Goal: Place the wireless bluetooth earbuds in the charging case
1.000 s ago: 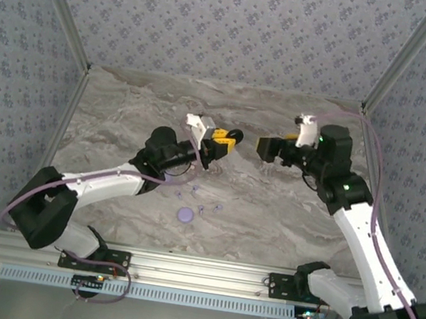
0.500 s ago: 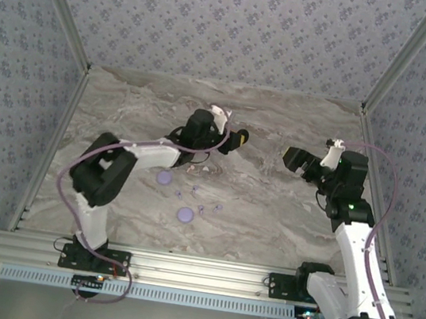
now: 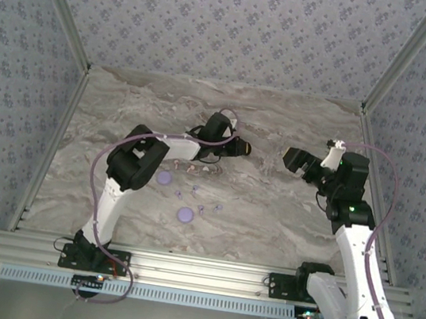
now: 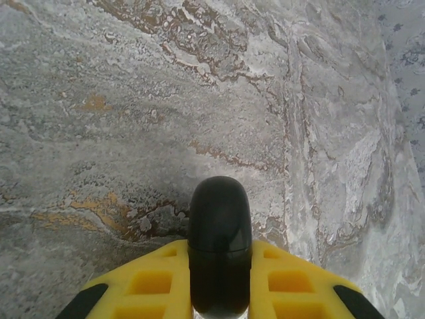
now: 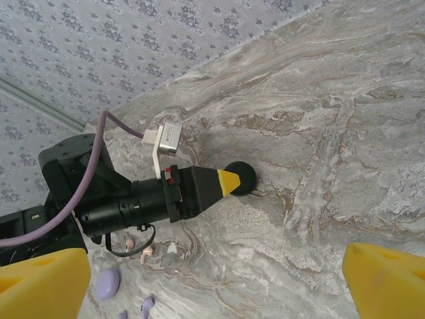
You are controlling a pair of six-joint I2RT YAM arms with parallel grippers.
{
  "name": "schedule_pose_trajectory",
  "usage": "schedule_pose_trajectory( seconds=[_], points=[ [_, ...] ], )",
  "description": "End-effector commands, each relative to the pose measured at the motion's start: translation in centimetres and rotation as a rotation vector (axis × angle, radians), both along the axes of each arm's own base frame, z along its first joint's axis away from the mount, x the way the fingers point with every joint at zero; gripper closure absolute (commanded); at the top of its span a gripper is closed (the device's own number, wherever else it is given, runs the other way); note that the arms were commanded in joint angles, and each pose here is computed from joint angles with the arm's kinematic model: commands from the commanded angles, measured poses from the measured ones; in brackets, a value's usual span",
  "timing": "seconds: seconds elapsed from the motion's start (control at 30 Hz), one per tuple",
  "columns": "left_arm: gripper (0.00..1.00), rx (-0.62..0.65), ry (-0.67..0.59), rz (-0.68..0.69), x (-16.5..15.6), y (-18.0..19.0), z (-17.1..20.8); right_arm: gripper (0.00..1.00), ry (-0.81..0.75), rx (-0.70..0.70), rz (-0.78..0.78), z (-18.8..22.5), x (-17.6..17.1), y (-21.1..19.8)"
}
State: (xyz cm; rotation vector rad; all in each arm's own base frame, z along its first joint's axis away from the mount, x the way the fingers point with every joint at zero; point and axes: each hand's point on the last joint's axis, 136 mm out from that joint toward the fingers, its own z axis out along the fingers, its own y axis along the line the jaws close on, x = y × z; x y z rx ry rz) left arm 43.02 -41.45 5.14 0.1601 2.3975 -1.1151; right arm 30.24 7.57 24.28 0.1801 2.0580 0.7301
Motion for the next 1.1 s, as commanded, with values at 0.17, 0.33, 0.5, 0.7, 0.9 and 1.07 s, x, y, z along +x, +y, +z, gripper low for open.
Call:
schedule_pose_trajectory(
  seconds=[0.17,0.33,0.5,0.7,0.9,1.07],
  points=[
    [0.82,0.018,0.068,0.03,-0.1,0.3,-2.3,0.0,0.022,0.008,-0.01,-0.6,-0.3,-0.1],
    [0.65,0.041,0.053,0.037,0.1,0.8,-2.0,0.0,0.026,0.005,-0.011,-0.7,-0.4,-0.2],
    [0.56,0.061,0.033,0.038,0.5,1.4,-1.2,0.0,0.031,-0.009,-0.02,-0.9,-0.4,-0.4],
    [0.45,0.106,-0.023,0.067,1.5,3.5,1.3,0.0,0.045,-0.032,-0.023,-1.3,-0.4,-0.6],
    [0.41,0.123,-0.117,0.078,1.8,5.5,5.8,0.0,0.076,-0.082,0.042,-2.1,-1.1,0.0],
    [0.4,0.097,-0.241,0.121,0.9,8.6,10.8,0.0,0.099,-0.12,0.128,-2.9,-2.2,1.3]
  ],
)
